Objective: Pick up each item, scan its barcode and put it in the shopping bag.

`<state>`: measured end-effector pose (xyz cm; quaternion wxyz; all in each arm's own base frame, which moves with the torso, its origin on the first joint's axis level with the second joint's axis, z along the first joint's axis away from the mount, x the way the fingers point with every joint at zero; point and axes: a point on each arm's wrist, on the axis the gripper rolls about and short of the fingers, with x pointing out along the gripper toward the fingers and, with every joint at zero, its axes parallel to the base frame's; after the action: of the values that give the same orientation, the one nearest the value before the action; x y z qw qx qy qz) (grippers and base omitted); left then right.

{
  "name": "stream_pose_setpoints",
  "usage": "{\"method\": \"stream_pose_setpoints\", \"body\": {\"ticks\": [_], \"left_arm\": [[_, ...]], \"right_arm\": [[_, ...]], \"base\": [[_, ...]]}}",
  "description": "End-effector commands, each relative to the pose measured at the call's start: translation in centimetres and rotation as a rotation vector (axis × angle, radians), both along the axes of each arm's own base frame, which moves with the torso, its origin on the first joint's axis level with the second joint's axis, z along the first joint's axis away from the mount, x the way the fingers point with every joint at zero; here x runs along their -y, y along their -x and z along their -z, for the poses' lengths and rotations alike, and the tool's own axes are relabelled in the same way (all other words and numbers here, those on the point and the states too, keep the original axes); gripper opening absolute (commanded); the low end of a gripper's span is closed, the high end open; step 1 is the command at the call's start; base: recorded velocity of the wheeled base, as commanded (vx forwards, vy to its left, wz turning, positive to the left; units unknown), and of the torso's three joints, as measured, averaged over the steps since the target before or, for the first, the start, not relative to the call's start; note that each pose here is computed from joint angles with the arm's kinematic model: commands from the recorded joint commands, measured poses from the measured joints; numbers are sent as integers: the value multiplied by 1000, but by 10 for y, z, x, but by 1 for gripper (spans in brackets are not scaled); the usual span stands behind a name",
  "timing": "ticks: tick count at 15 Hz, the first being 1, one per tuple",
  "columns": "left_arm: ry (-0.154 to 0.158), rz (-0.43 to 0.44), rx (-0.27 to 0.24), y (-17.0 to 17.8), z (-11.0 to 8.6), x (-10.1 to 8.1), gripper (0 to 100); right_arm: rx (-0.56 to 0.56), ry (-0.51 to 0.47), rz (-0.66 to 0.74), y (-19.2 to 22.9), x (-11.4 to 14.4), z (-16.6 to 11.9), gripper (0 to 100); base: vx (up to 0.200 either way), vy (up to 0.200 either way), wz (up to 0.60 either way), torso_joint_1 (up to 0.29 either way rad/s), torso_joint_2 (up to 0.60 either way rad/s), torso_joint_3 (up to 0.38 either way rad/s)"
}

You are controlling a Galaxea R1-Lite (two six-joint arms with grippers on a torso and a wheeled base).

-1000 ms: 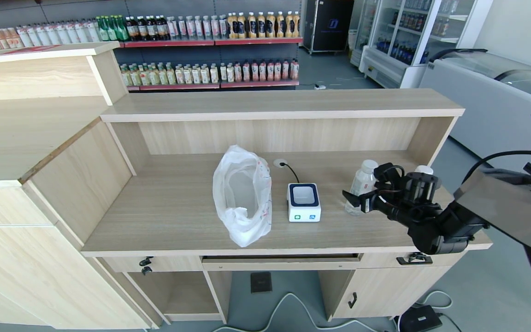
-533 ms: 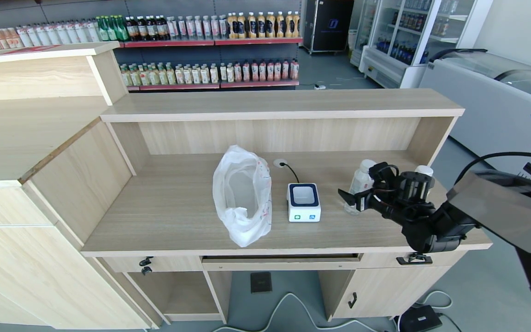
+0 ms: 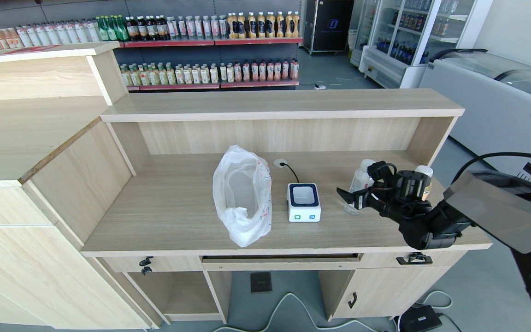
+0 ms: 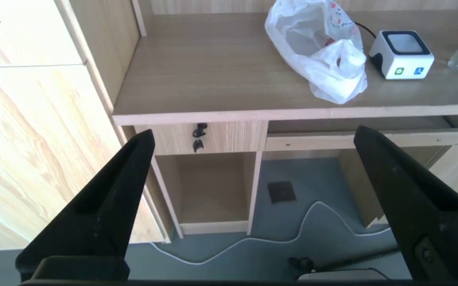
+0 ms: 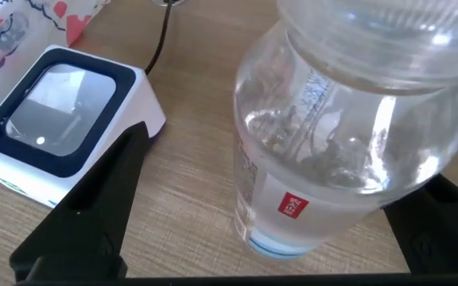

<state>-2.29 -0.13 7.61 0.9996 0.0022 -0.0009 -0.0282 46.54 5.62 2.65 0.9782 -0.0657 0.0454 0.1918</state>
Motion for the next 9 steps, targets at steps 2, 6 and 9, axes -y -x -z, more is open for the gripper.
{"method": "stream_pose_setpoints", "body": {"ticks": [2,6,9], "left_arm": [[0,0,0,0,0,0,100],[0,0,0,0,0,0,100],[0,0,0,0,0,0,100]], "right_arm": [[-4,0,-3,-2,-1,4,100],[-3,-1,-1,-13,-1,4,100],[-5,-1,-4,-16,-2,8,0]], "base": [[0,0,0,0,0,0],[0,0,0,0,0,0],[0,0,0,0,0,0]]}}
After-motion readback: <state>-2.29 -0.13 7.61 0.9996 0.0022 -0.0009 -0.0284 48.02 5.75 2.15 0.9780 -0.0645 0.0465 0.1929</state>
